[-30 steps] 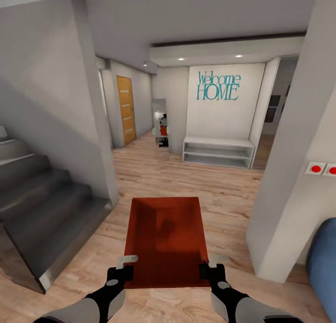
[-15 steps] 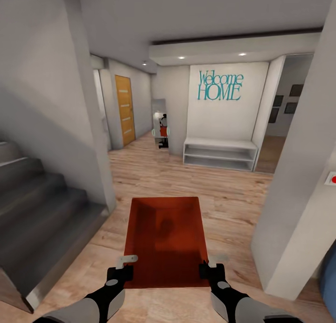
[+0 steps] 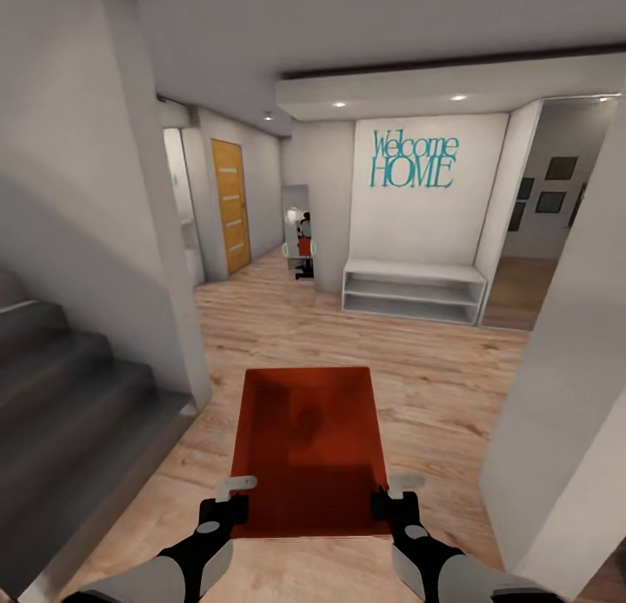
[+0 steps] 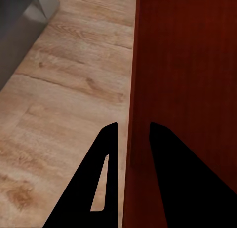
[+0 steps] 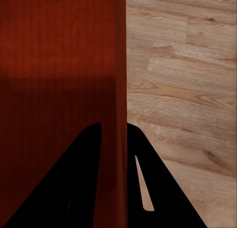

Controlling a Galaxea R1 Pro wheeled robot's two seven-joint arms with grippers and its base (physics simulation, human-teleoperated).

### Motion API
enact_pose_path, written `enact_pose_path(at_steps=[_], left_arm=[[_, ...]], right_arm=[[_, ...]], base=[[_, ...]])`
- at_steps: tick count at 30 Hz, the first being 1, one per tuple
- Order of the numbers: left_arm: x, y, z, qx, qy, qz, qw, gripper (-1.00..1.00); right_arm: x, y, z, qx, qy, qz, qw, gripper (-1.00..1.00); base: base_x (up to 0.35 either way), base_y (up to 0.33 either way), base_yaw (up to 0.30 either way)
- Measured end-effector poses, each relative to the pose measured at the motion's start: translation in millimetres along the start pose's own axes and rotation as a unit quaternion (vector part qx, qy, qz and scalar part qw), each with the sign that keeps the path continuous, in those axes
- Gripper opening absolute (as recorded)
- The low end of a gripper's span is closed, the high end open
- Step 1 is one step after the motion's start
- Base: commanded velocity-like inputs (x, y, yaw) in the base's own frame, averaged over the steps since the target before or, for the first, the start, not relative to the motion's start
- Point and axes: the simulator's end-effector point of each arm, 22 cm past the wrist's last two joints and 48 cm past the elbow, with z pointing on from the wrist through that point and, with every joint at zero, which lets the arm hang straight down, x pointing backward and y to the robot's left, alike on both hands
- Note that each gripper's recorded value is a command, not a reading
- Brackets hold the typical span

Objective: Move the two storage containers from the living room to the garage. In the garage, place one container on the floor and stack the other container on top of it (either order is fine).

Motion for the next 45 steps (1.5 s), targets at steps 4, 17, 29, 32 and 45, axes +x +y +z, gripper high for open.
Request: enact_pose_path(at_steps=[4, 17, 29, 32, 45], left_arm=[[0.2, 0.1, 0.0, 0.000, 0.000, -0.001, 1.0000, -1.00], [0.4, 0.3, -0.1, 0.000, 0.000, -0.001, 1.0000, -1.00], [0.6, 0.3, -0.1, 0.000, 0.000, -0.002, 1.0000, -1.00], [0.5, 0.3, -0.1, 0.000, 0.000, -0.001, 1.0000, -1.00], [0.2, 0.2, 0.0, 0.000, 0.000, -0.001, 1.0000, -1.00]], right_arm=[[-0.5, 0.2, 0.1, 0.000, 0.000, -0.001, 1.0000, -1.00], [-0.8, 0.3, 0.1, 0.000, -0.001, -0.001, 1.0000, -1.00], [-0.8, 0.4, 0.1, -0.001, -0.001, -0.002, 1.0000, -1.00], [-0.8, 0.4, 0.1, -0.001, -0.001, -0.001, 1.0000, -1.00], [-0.8, 0.2, 0.1, 0.000, -0.001, -0.001, 1.0000, -1.00]], base=[[0.321, 0.000, 0.000], [0.321, 0.000, 0.000], [0.321, 0.000, 0.000], [0.321, 0.000, 0.000], [0.321, 0.000, 0.000]])
